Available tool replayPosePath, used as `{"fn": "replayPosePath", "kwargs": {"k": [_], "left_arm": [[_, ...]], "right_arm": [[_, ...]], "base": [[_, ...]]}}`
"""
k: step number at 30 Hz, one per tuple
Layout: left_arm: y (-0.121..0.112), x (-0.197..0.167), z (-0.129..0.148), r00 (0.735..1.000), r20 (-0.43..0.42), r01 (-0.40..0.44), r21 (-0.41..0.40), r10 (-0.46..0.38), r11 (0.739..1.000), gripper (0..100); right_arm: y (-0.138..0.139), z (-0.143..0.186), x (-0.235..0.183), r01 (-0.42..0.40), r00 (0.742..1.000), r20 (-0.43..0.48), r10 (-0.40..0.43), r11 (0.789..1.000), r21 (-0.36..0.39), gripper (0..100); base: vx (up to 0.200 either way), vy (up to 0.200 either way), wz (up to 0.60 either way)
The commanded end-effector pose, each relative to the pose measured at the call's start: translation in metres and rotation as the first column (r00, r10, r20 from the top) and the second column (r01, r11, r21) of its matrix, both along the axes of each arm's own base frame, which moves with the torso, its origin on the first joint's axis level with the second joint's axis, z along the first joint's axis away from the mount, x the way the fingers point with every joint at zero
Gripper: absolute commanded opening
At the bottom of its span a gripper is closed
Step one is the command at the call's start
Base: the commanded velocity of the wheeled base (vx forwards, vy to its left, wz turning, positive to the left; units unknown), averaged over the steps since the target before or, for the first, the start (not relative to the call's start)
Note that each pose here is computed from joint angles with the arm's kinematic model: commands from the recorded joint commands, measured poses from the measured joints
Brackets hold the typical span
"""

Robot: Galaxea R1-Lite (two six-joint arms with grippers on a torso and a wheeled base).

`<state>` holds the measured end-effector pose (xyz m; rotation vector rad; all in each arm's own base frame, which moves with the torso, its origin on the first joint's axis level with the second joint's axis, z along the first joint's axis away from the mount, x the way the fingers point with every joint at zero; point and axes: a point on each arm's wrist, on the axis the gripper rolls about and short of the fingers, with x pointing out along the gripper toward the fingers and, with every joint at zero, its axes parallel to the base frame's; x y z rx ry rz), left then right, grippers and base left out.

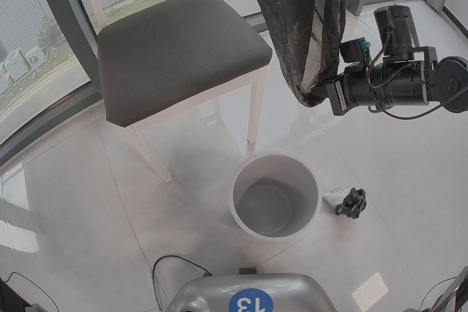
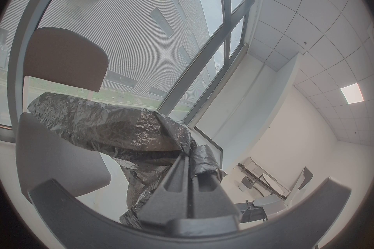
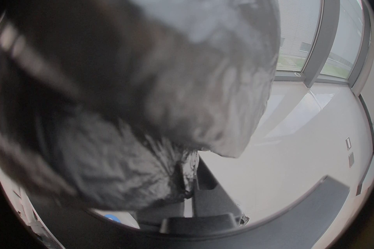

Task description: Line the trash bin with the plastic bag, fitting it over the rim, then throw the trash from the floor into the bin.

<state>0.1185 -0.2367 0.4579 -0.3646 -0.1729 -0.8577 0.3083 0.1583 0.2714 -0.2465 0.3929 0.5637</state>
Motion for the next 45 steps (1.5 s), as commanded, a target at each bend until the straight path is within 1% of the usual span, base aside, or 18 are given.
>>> {"fn": "replayPosePath", "kwargs": {"k": [1, 3, 7, 9, 10, 13, 16, 20, 21, 23, 26, 28, 30, 32, 35, 38, 41, 45], "left_arm": [[-0.002, 0.002, -0.003, 1.000, -0.009, -0.002, 0.007, 0.002, 1.000, 0], [-0.002, 0.002, -0.004, 1.000, -0.018, -0.003, 0.009, 0.003, 1.000, 0], [-0.009, 0.016, -0.024, 0.995, -0.091, -0.041, 0.051, 0.045, 0.998, 0], [-0.014, 0.030, -0.041, 0.988, -0.132, -0.068, 0.103, 0.081, 0.992, 0], [-0.020, 0.040, -0.056, 0.981, -0.160, -0.081, 0.150, 0.105, 0.985, 0], [-0.033, 0.052, -0.080, 0.970, -0.206, -0.083, 0.213, 0.128, 0.974, 0], [-0.046, 0.060, -0.096, 0.958, -0.252, -0.076, 0.238, 0.137, 0.968, 0], [-0.058, 0.067, -0.115, 0.936, -0.318, -0.061, 0.274, 0.150, 0.960, 0], [-0.061, 0.069, -0.122, 0.920, -0.359, -0.054, 0.279, 0.157, 0.959, 0], [-0.062, 0.070, -0.128, 0.902, -0.400, -0.048, 0.288, 0.166, 0.956, 0], [-0.059, 0.069, -0.138, 0.878, -0.438, -0.039, 0.338, 0.194, 0.940, 0], [-0.056, 0.069, -0.141, 0.870, -0.446, -0.038, 0.361, 0.209, 0.932, 0], [-0.046, 0.073, -0.148, 0.848, -0.465, -0.046, 0.412, 0.253, 0.910, 0], [-0.042, 0.076, -0.154, 0.835, -0.476, -0.050, 0.436, 0.277, 0.899, 0], [-0.034, 0.085, -0.160, 0.807, -0.507, -0.067, 0.429, 0.301, 0.901, 0], [-0.029, 0.095, -0.168, 0.776, -0.549, -0.065, 0.422, 0.311, 0.904, 0], [-0.023, 0.100, -0.174, 0.764, -0.554, -0.075, 0.433, 0.331, 0.898, 0], [-0.013, 0.100, -0.170, 0.759, -0.554, -0.094, 0.426, 0.342, 0.900, 0]], "right_arm": [[-0.001, 0.001, -0.004, 0.000, 1.000, -0.002, 0.000, 1.000, -0.003, 0], [-0.004, 0.005, -0.010, 0.001, 1.000, 0.000, -0.001, 1.000, -0.003, 0], [-0.030, 0.020, -0.060, 0.004, 1.000, -0.004, -0.004, 1.000, -0.009, 0], [-0.043, 0.022, -0.084, 0.002, 1.000, -0.009, -0.002, 1.000, -0.014, 0], [-0.053, 0.022, -0.104, -0.001, 1.000, -0.012, 0.000, 1.000, -0.016, 0], [-0.070, 0.016, -0.138, -0.006, 1.000, -0.020, 0.005, 1.000, -0.020, 0], [-0.082, 0.007, -0.162, -0.013, 1.000, -0.028, 0.012, 1.000, -0.021, 0], [-0.091, -0.002, -0.181, -0.014, 0.999, -0.031, 0.013, 1.000, -0.021, 0], [-0.094, -0.007, -0.186, -0.014, 0.999, -0.037, 0.013, 1.000, -0.023, 0], [-0.096, -0.012, -0.191, -0.015, 0.999, -0.047, 0.014, 1.000, -0.028, 0], [-0.094, -0.021, -0.195, -0.044, 0.997, -0.072, 0.041, 0.998, -0.040, 0], [-0.093, -0.025, -0.195, -0.053, 0.995, -0.085, 0.049, 0.998, -0.045, 0], [-0.092, -0.032, -0.195, -0.059, 0.992, -0.110, 0.053, 0.997, -0.055, 0], [-0.090, -0.036, -0.192, -0.065, 0.990, -0.130, 0.056, 0.996, -0.064, 0], [-0.084, -0.040, -0.186, -0.094, 0.984, -0.161, 0.082, 0.993, -0.066, 0], [-0.075, -0.042, -0.176, -0.134, 0.974, -0.191, 0.120, 0.989, -0.061, 0], [-0.061, -0.043, -0.166, -0.176, 0.963, -0.219, 0.159, 0.982, -0.064, 0], [-0.039, -0.047, -0.152, -0.230, 0.948, -0.244, 0.206, 0.970, -0.075, 0]], "base": [[0.000, 0.000, 0.00], [0.000, 0.000, 0.00], [0.000, 0.000, 0.00], [0.000, 0.000, 0.00], [0.000, 0.000, 0.00], [0.000, 0.000, 0.00], [0.000, 0.000, 0.00], [0.000, 0.000, 0.00], [0.000, 0.000, 0.00], [0.000, 0.000, 0.00], [0.000, 0.000, 0.00], [0.000, 0.000, 0.00], [0.000, 0.000, 0.00], [0.000, 0.000, 0.00], [0.000, 0.000, 0.00], [0.000, 0.000, 0.00], [0.000, 0.000, 0.00], [0.000, 0.000, 0.00]]}}
